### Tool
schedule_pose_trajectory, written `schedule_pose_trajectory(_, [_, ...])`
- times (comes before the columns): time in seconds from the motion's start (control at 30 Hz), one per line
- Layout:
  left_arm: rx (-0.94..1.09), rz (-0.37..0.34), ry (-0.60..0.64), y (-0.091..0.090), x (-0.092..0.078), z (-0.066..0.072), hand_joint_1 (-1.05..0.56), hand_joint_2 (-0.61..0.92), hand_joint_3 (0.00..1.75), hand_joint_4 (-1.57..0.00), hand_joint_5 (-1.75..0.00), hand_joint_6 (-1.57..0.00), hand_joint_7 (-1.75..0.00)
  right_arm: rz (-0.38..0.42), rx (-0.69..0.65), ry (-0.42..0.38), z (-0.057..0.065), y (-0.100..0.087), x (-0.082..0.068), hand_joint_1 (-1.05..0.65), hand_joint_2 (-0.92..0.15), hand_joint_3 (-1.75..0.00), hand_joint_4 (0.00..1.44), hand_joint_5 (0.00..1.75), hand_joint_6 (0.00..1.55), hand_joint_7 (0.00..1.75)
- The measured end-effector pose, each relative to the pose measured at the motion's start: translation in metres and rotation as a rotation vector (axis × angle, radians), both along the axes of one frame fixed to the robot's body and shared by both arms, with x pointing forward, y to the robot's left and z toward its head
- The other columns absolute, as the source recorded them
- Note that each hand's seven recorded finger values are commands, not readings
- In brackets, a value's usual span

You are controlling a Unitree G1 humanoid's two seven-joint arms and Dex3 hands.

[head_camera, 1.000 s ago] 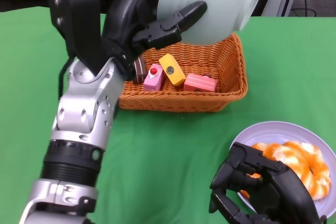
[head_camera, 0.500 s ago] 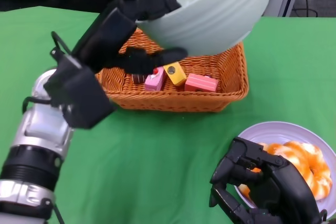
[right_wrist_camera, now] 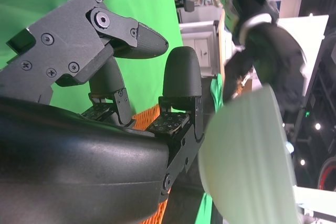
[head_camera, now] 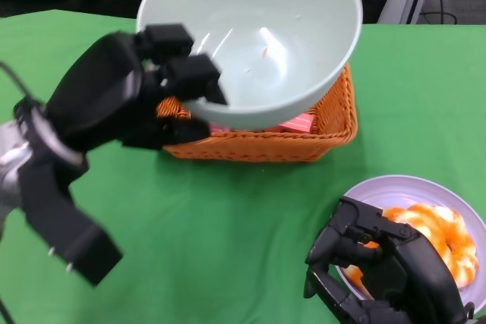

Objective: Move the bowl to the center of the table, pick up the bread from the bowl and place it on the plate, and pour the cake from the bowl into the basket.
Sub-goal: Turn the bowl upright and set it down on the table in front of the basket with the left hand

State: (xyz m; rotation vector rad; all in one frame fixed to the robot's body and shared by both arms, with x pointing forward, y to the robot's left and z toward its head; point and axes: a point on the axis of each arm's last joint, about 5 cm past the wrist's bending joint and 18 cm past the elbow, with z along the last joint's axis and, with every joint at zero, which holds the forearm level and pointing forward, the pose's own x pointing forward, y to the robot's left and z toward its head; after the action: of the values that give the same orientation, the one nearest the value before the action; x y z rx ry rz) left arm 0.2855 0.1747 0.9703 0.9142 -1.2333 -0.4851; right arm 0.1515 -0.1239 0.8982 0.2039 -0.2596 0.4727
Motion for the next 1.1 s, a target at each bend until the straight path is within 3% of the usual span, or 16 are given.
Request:
schedule_pose_trajectory(0.17, [0.042, 0.014, -0.034, 0.019, -0.016, -0.025, -0.15, 0.9, 0.14, -0.63, -1.75, -0.49, -1.63, 0.005, -0.004, 0.013, 0.0, -0.001, 0.0, -0.24, -0.54, -0.87, 0.66, 1.59, 0.62, 1.38])
schedule_pose_trajectory(0.27, [0.054, 0.015, -0.028, 0.031, -0.027, -0.037, -0.14, 0.91, 0.11, -0.62, -1.75, -0.54, -1.51, 0.005, 0.002, 0.02, 0.0, -0.002, 0.0, -0.24, -0.55, -0.86, 0.65, 1.59, 0.62, 1.38])
schedule_pose_trajectory(0.6, [0.076, 0.003, -0.008, 0.052, -0.048, -0.063, -0.17, 0.92, 0.08, -0.65, -1.75, -0.64, -1.46, -0.001, -0.002, 0.022, 0.0, -0.004, 0.0, -0.24, -0.54, -0.88, 0.66, 1.59, 0.61, 1.38])
schedule_pose_trajectory(0.67, [0.078, -0.005, -0.006, 0.057, -0.052, -0.068, -0.17, 0.92, 0.1, -0.7, -1.69, -0.69, -1.38, -0.002, -0.002, 0.022, 0.0, -0.004, 0.0, -0.23, -0.55, -0.88, 0.65, 1.58, 0.62, 1.37])
schedule_pose_trajectory(0.77, [0.101, -0.025, 0.025, 0.064, -0.063, -0.08, -0.13, 0.92, 0.07, -0.75, -1.63, -0.65, -1.47, -0.016, -0.004, 0.026, 0.0, -0.005, 0.0, -0.21, -0.54, -0.89, 0.66, 1.57, 0.62, 1.37])
schedule_pose_trajectory(0.87, [0.095, -0.044, 0.044, 0.065, -0.07, -0.09, -0.08, 0.92, 0.06, -0.73, -1.69, -0.52, -1.7, -0.02, -0.005, 0.026, 0.0, -0.006, 0.0, -0.2, -0.54, -0.91, 0.66, 1.56, 0.62, 1.36])
schedule_pose_trajectory(1.1, [0.115, -0.075, 0.061, 0.069, -0.079, -0.101, -0.11, 0.91, 0.17, -0.68, -1.75, -0.52, -1.71, -0.021, -0.005, 0.03, 0.001, -0.006, 0.0, -0.22, -0.53, -0.92, 0.66, 1.56, 0.61, 1.37])
